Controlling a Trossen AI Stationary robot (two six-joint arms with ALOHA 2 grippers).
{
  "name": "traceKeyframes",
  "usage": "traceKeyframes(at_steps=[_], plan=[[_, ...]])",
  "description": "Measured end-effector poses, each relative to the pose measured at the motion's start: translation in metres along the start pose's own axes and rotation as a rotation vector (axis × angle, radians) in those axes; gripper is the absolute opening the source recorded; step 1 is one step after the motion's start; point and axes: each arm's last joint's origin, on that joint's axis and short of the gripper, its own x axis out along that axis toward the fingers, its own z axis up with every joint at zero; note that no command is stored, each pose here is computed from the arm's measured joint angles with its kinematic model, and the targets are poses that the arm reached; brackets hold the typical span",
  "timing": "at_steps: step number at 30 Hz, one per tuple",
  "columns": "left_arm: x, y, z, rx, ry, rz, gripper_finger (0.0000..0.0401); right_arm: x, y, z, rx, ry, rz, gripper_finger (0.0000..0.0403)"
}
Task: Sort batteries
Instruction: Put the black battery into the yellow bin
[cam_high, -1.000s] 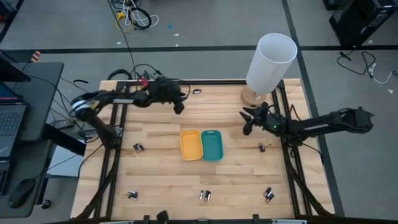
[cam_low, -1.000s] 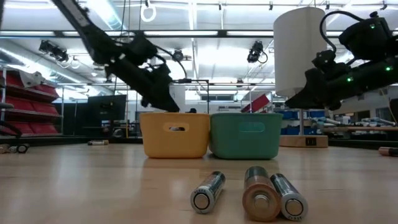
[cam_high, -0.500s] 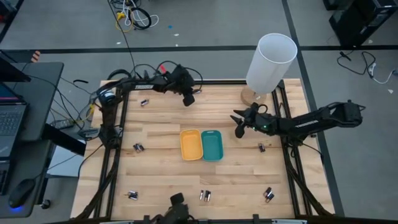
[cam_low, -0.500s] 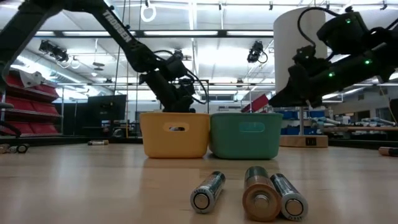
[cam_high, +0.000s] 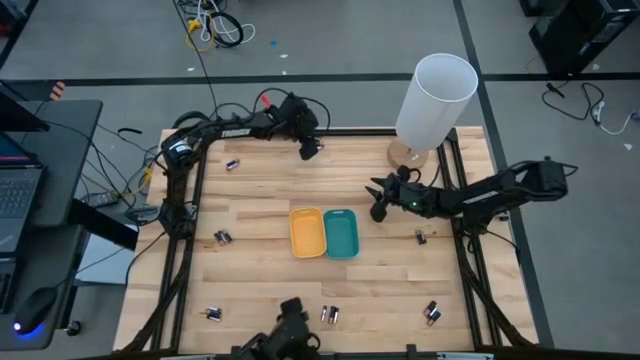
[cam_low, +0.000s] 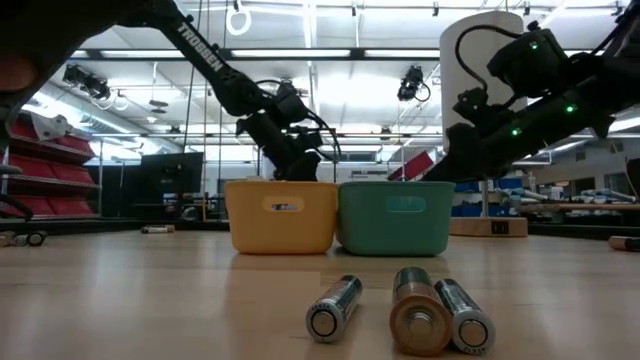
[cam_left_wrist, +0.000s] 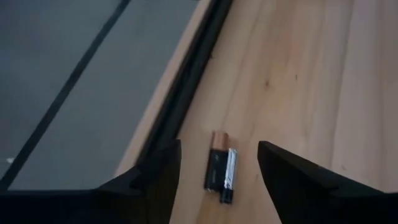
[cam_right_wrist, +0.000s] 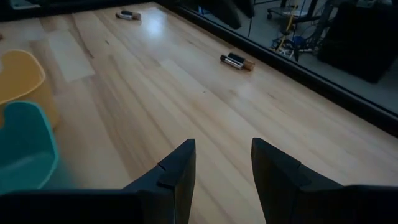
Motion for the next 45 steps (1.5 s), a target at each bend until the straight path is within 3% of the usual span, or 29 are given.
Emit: traceKeyframes(at_steps=[7,12,19,31,45], plan=[[0.004,0.006,0.018,0.000,-0.029,-0.022,0.0228,0.005,0.004,0.008,-0.015,-0.017,0.002,0.0143],[0.034,0.003,0.015,0.033,0.172,-0.075,0.0227,0.007,0.006,0.015,-0.024,-0.039,0.002,0.0143],[0.047,0.005,0.011,0.048,0.224,-0.082,0.0227,0.006,0.006,0.015,-0.013,-0.035,0.003,0.0143],[0.056,0.013,0.010,0.047,0.169,-0.059,0.0227,0.006,0.006,0.015,0.020,-0.035,0.008,0.0143],[0.058,0.018,0.001,0.034,0.224,-0.045,0.0227,0.008,0.003,0.016,0.005,-0.039,-0.003,0.0143]])
